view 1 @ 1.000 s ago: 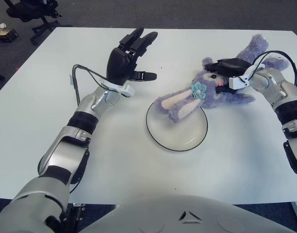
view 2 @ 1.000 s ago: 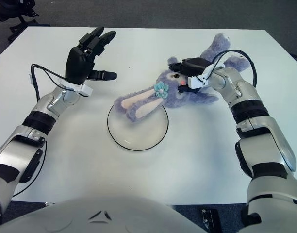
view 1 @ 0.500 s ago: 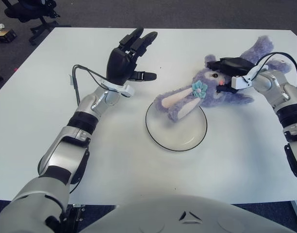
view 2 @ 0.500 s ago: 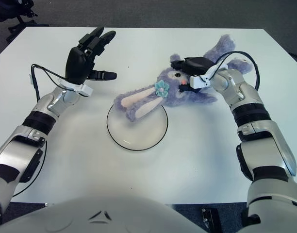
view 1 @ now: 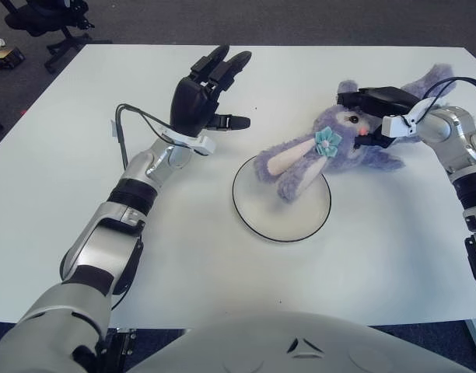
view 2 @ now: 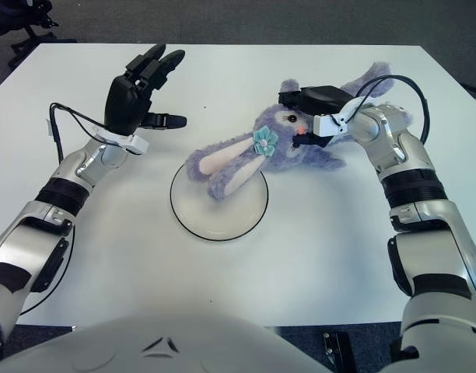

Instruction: Put the doll into the plate.

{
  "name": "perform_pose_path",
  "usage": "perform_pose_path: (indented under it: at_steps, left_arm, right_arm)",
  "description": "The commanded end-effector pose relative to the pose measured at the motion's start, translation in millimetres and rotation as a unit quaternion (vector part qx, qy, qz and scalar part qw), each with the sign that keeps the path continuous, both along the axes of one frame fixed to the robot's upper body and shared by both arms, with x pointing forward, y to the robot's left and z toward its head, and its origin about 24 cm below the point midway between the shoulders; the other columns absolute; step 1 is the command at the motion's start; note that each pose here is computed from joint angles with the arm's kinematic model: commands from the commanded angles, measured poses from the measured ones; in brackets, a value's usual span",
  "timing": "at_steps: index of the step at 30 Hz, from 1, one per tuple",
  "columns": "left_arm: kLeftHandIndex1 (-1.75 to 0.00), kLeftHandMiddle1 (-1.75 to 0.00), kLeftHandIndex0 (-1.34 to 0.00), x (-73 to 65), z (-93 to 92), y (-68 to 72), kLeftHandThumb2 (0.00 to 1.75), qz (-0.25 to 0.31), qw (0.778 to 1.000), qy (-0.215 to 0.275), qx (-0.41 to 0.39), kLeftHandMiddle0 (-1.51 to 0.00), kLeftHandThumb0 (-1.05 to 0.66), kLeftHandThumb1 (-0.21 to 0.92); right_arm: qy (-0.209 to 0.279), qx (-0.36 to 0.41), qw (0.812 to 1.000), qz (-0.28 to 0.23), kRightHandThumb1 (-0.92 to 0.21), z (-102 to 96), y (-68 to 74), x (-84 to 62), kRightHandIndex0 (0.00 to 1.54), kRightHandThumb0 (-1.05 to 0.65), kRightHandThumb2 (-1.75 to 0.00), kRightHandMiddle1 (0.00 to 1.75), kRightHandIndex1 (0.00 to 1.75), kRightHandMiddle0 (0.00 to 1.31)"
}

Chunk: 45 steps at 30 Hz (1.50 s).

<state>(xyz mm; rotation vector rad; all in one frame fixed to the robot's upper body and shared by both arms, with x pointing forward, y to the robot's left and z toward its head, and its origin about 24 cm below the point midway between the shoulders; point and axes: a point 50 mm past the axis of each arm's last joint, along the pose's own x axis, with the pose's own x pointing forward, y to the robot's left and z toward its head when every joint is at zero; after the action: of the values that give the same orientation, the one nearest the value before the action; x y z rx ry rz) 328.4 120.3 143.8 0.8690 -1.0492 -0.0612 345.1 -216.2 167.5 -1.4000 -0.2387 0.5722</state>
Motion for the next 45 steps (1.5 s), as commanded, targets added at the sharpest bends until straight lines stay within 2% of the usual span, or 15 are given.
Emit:
perform_pose_path:
  at_steps: [1, 30, 45]
  left_arm:
    - [-0.18, 0.0, -0.42, 0.5, 0.1, 2.6, 0.3, 0.004, 1.0, -0.002, 0.005, -0.47, -0.24, 0.92]
    - [-0.17, -0.01, -0.44, 1.1, -0.5, 3.7, 0.3, 0.007, 1.0, 0.003, 0.009, -0.48, -0.24, 0.92]
    - [-0.16, -0.01, -0.45, 4.0, -0.3, 2.4, 0.3, 0.012, 1.0, 0.01, 0.01, -0.49, -0.24, 0.92]
  right_arm:
    - [-0.018, 0.023, 1.0, -0.008, -0.33, 6.1, -2.1, -1.4, 0.62, 0.0, -1.27, 1.75, 1.64, 0.4]
    - [-0.047, 0.042, 0.997, -0.032, -0.31, 34.3, -9.4, -5.1, 0.66, 0.0, -1.28, 1.75, 1.61, 0.41]
    - [-0.072, 0.069, 0.995, 0.008, -0.3, 52.0, -3.3, -2.5, 0.67, 0.0, -1.3, 1.75, 1.61, 0.42]
